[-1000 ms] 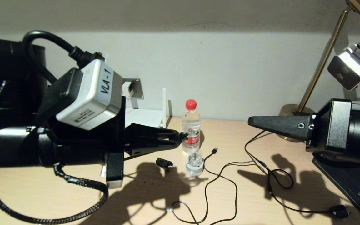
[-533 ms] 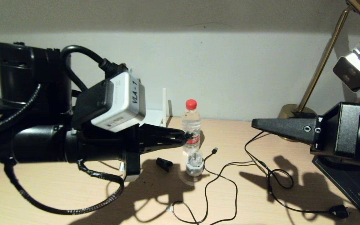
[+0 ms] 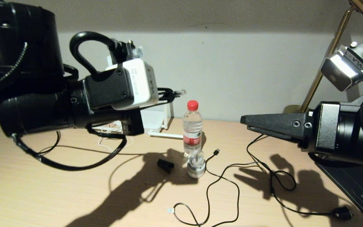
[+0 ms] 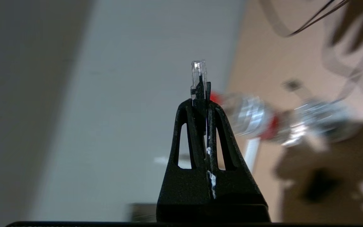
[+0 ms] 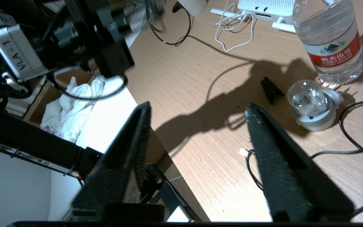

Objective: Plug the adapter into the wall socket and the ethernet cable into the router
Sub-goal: Hand it to the other hand

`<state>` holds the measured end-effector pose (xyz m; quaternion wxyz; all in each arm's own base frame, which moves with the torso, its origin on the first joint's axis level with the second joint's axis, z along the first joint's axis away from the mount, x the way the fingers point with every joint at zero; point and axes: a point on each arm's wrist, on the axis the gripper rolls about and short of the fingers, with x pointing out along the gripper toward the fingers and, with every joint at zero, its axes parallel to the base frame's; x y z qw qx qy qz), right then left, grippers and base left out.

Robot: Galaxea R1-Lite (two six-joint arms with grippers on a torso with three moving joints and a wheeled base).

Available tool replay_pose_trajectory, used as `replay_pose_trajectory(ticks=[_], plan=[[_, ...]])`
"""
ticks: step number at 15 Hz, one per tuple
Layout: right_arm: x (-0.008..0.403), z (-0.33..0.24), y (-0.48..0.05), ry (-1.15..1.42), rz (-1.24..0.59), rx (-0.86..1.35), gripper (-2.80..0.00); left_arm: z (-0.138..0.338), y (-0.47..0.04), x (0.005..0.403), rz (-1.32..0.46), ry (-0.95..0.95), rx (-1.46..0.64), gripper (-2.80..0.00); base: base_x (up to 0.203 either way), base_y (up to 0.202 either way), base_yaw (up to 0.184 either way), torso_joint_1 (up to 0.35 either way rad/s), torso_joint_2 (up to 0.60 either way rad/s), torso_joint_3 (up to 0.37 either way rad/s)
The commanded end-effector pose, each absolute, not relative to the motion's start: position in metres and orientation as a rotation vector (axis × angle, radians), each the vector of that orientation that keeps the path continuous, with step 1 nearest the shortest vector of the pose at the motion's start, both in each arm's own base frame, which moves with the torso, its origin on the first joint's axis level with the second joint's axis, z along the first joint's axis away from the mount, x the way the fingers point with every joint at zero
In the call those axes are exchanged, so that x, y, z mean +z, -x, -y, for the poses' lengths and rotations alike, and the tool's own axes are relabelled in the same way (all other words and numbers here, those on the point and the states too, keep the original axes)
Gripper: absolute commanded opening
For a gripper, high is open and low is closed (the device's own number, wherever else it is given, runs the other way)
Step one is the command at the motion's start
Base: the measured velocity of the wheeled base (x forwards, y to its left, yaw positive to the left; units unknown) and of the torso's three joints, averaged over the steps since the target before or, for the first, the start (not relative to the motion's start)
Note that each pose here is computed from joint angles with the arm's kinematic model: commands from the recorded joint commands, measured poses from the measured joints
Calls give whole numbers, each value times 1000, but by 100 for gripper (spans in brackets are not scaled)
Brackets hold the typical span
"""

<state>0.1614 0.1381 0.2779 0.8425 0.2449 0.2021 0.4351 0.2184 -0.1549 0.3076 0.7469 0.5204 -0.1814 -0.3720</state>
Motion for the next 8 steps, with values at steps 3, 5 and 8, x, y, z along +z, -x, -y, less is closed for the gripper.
replay_pose_trajectory(ticks=[3, 5, 8], plan=[[280, -144, -169, -528, -409, 929, 0, 147, -226, 323, 503, -1294, -713, -280, 0, 0, 0, 0, 0, 0], [281, -146, -172, -539, -375, 936, 0, 147, -224, 323, 510, -1295, -715, -280, 0, 0, 0, 0, 0, 0], [281, -147, -172, -540, -377, 939, 0, 146, -222, 324, 518, -1293, -718, -280, 0, 0, 0, 0, 0, 0]])
